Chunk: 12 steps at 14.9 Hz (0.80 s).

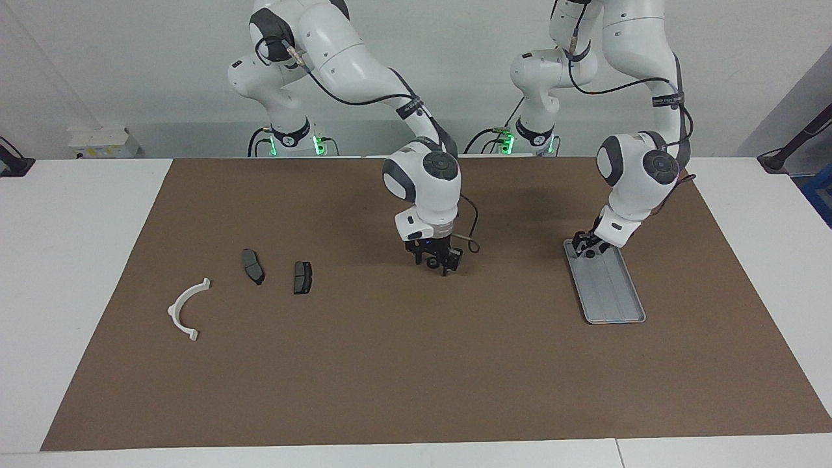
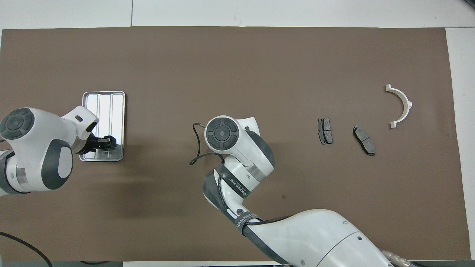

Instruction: Place bearing gear from tray to pile

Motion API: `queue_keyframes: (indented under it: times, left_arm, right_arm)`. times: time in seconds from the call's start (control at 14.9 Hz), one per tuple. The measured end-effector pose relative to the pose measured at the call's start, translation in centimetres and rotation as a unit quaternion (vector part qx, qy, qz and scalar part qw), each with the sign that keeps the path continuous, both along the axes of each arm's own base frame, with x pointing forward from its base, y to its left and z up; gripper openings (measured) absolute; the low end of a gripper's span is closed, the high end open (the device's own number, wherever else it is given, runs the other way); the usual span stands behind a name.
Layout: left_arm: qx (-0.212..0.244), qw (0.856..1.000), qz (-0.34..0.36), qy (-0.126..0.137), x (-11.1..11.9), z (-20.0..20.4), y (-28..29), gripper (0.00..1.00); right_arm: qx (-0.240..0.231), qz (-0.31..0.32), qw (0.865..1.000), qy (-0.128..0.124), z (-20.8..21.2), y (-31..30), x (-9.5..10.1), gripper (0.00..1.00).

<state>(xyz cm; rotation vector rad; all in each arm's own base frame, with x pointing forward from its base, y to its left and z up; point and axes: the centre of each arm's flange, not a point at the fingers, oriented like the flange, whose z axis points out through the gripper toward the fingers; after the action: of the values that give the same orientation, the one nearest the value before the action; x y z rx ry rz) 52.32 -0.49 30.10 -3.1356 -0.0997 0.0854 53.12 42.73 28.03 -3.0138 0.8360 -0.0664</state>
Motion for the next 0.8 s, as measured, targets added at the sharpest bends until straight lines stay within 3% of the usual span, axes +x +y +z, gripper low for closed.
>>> queue_keyframes:
  times: [0.13, 0.2, 0.4, 0.47, 0.54, 0.8]
  left_arm:
    - [0.000, 1.000, 0.000, 0.001, 0.0, -0.3, 0.0, 0.60]
    - [0.000, 1.000, 0.000, 0.001, 0.0, -0.4, 0.0, 0.60]
    - [0.000, 1.000, 0.000, 0.001, 0.0, -0.4, 0.0, 0.60]
    - [-0.001, 1.000, 0.000, 0.000, 0.0, -0.4, -0.1, 0.53]
    - [-0.002, 1.000, -0.001, -0.002, 0.1, -0.2, -0.3, 0.42]
    - [-0.002, 1.000, -0.002, -0.003, 0.1, -0.1, -0.4, 0.30]
  right_arm:
    - [0.003, -0.002, 1.000, 0.011, 0.0, 0.1, -0.2, 0.80]
    - [0.005, -0.002, 1.000, 0.011, 0.2, 0.2, -0.1, 0.73]
    - [0.007, -0.001, 1.000, 0.008, 0.8, 0.3, -0.1, 0.39]
    - [0.008, -0.001, 1.000, 0.008, 1.0, 0.4, -0.1, 0.35]
    - [0.007, -0.001, 1.000, 0.009, 0.8, 0.3, -0.1, 0.35]
    - [0.007, -0.001, 1.000, 0.009, 0.9, 0.3, -0.1, 0.35]
